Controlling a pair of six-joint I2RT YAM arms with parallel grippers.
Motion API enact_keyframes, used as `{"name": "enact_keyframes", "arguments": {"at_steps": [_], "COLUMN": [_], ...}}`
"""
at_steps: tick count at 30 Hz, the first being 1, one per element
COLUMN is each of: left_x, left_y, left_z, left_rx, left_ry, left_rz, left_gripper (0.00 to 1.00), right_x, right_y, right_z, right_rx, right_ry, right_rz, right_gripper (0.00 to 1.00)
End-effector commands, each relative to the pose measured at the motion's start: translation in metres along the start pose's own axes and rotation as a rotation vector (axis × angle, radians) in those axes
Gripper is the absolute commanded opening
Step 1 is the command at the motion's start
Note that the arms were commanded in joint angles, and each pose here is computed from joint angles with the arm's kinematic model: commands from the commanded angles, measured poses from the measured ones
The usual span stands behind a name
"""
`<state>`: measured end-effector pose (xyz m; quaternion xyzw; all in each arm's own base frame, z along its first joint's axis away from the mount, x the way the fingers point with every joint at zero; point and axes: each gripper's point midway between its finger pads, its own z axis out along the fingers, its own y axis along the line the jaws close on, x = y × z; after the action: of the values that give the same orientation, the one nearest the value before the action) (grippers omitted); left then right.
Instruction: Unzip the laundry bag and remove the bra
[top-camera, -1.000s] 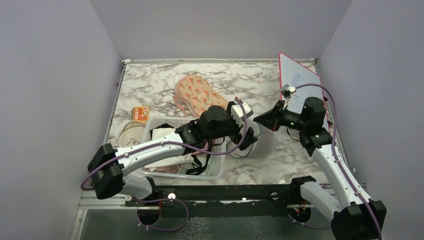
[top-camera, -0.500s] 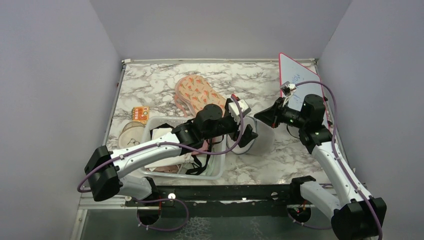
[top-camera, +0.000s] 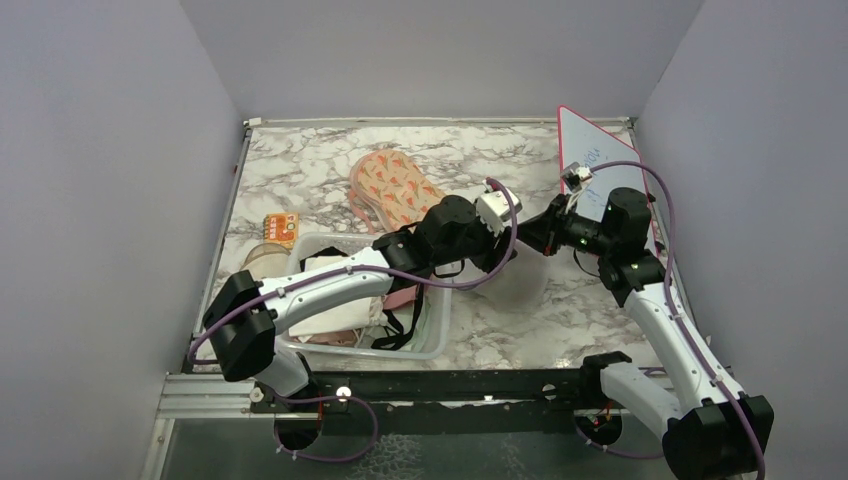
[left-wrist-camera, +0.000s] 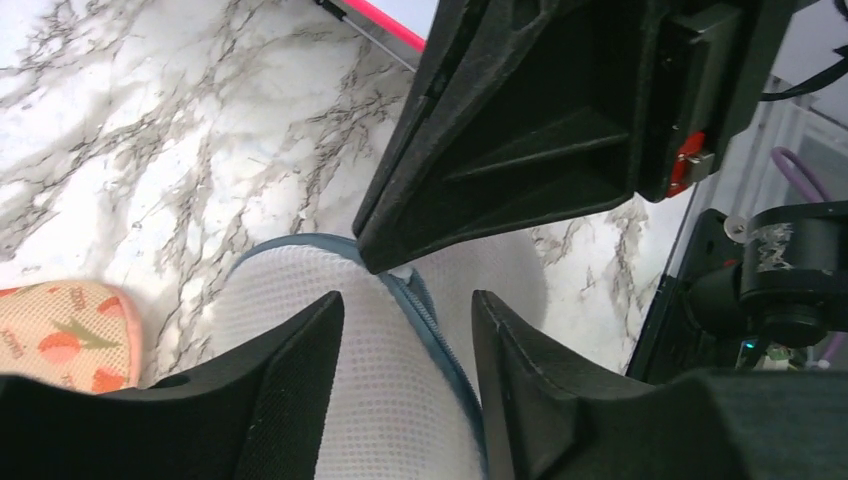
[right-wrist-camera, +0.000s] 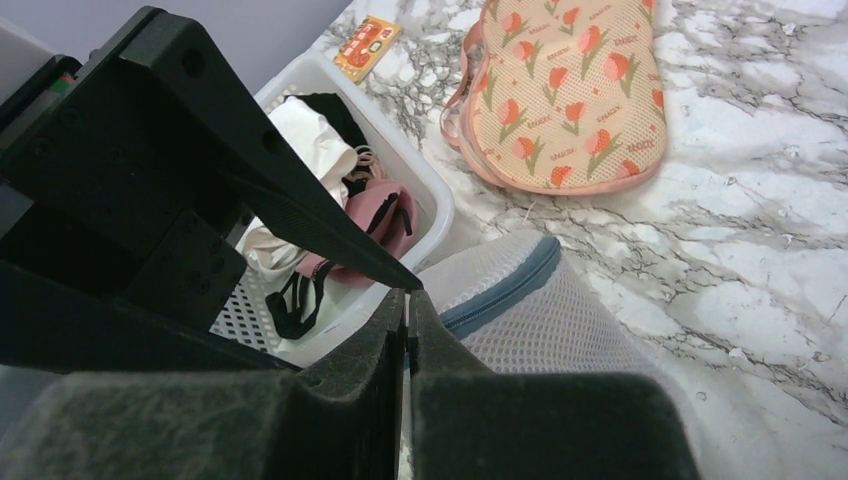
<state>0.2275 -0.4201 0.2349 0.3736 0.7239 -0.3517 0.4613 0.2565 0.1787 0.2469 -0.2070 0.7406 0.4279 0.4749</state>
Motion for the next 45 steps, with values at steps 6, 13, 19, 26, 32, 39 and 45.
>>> {"name": "enact_keyframes", "arguments": {"at_steps": [6, 13, 19, 26, 32, 39, 45], "left_x": [0.005, 0.004, -0.006, -0.028, -0.048, -0.055, -0.057], "left_y": [0.01, 0.003, -0.004, -0.022, -0.028, -0.041, -0.044], "left_z": [-0.011, -0.025, -0.035, -0.062, -0.087, -0.098, -0.099], "left_rx": [-0.05, -0.012, 0.024, 0.098, 0.104, 0.177, 0.194], "left_ry": [0.006, -0.027, -0.076, -0.202, -0.309, -0.34, -0.351], "left_rz": [0.009, 0.021, 0.06, 0.188, 0.267, 0.352, 0.345], "left_gripper": [0.17, 0.0, 0.0, 0.0, 0.0, 0.0, 0.0], "right_x": [-0.013, -0.01, -0.012, -0.003, 0.0, 0.007, 0.023], "right_y": [0.007, 0.001, -0.008, -0.033, -0.038, -0.028, -0.023], "right_z": [-0.005, -0.004, 0.001, 0.007, 0.016, 0.029, 0.039], "right_rx": [0.008, 0.034, 0.066, 0.151, 0.123, -0.029, -0.083], "right_ry": [-0.036, -0.059, -0.064, -0.064, -0.053, 0.028, 0.096], "right_rz": [-0.051, 0.004, 0.032, 0.064, 0.071, 0.009, 0.02], "right_gripper": [0.01, 0.01, 0.01, 0.01, 0.01, 0.01, 0.01]}}
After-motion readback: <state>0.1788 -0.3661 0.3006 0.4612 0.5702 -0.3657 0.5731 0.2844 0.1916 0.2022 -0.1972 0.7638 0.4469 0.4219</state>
